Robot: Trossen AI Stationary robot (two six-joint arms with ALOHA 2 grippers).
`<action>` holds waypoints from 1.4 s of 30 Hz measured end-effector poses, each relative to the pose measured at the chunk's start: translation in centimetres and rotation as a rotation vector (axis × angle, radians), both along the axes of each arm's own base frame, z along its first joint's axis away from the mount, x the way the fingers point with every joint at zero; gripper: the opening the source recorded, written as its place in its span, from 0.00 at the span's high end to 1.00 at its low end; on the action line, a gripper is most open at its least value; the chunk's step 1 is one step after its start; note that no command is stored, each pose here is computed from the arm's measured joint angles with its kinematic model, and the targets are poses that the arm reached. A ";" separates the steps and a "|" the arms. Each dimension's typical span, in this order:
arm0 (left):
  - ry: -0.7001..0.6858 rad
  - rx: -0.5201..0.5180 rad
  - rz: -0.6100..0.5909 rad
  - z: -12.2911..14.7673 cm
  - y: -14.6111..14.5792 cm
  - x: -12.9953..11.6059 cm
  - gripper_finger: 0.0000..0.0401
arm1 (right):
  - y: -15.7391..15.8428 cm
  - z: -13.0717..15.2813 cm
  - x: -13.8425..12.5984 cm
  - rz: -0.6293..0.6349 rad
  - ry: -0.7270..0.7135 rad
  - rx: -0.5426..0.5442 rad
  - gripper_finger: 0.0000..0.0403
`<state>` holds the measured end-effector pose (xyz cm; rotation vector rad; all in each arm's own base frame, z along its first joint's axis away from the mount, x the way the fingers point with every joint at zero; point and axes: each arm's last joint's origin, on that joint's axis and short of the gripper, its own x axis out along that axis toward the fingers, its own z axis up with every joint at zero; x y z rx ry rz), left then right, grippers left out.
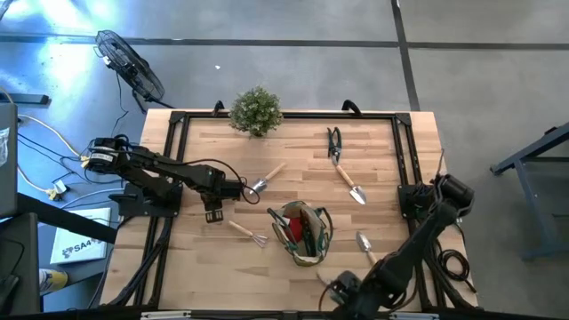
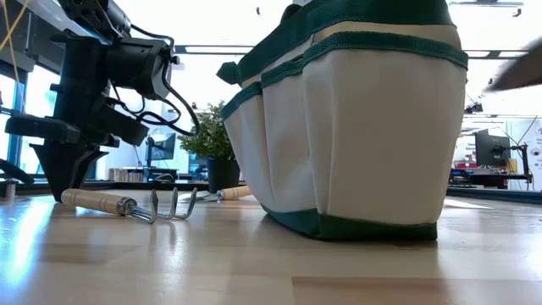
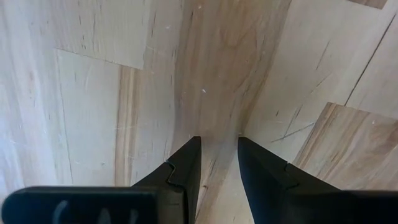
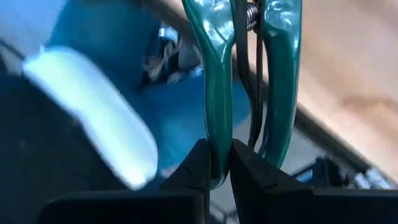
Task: Pick & Place Garden tools in Gardening bag
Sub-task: Put the bottom green scissors into the green bag
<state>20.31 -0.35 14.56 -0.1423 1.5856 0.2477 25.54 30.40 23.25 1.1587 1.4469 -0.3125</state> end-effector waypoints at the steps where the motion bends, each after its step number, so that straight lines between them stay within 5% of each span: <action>1: 0.000 0.000 0.000 0.0 0.0 0.0 0.75 | 0.1 0.0 0.0 0.013 0.015 0.022 0.93; 6: -0.002 0.000 0.000 0.0 0.0 0.0 0.75 | 0.4 0.1 0.5 0.049 -0.025 0.075 0.93; 20: -0.025 0.003 -0.008 0.0 0.0 0.2 0.75 | -3.3 -1.2 5.4 0.208 -0.178 0.009 0.93; 36: -0.030 0.003 -0.008 0.0 0.0 0.3 0.75 | -4.1 -2.2 2.9 0.099 0.087 -0.147 0.93; 42: -0.034 0.002 -0.008 0.0 0.0 0.3 0.75 | -4.9 -2.6 0.7 0.047 0.311 -0.265 0.93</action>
